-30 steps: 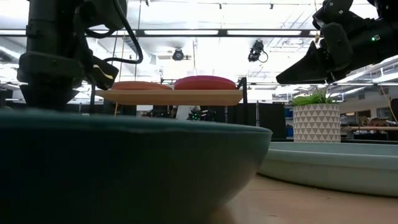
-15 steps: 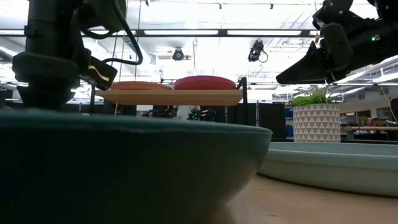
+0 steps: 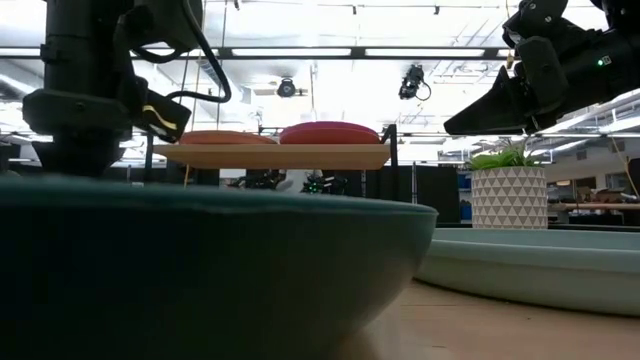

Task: Place and stack plates onto a shelf
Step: Stack the light orange plate on top of the brown plate on the shelf

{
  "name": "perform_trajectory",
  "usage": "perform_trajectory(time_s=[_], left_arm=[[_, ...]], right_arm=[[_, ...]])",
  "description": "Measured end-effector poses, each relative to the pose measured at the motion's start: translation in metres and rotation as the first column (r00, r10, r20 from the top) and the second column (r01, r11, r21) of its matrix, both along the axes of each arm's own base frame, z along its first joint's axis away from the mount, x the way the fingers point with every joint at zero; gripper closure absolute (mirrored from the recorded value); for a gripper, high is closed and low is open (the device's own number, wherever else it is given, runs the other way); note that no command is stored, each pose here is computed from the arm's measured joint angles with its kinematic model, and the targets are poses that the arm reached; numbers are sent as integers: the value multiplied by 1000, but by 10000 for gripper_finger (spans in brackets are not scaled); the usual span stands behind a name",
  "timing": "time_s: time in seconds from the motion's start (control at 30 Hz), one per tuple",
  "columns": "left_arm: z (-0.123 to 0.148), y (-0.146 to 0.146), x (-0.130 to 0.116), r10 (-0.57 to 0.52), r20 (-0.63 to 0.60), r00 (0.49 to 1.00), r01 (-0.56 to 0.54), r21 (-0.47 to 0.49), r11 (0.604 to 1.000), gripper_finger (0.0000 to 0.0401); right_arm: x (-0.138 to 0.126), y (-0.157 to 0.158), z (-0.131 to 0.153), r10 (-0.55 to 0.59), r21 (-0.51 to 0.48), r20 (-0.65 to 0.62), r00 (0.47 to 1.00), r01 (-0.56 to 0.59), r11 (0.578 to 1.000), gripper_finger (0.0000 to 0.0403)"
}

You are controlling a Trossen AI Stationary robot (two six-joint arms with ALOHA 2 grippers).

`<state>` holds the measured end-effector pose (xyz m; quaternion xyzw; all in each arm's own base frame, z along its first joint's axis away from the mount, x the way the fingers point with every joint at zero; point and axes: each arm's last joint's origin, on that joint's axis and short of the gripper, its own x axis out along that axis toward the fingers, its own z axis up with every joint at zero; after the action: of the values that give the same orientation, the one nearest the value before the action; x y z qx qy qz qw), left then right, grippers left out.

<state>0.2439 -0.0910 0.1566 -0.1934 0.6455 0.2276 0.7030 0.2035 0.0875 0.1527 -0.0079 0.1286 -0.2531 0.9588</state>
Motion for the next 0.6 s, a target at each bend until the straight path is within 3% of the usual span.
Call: perform_trajectory(time_s=[0.17,0.43,0.6], left_arm=[[-7,0,2,-13,-16,1000,13,20,1000,342],[-16,1,5,-39,-47,998,41,27,999,343],[-15,1,5,-61,-55,997,62,19,998,386]], right_arm=[[0,0,0,0,0,0,1000,0,1000,287],[0,0,1,1,-1,4,1000,-1,1000,287],[0,0,1,2,-3,3,1000,-2,1000,287]])
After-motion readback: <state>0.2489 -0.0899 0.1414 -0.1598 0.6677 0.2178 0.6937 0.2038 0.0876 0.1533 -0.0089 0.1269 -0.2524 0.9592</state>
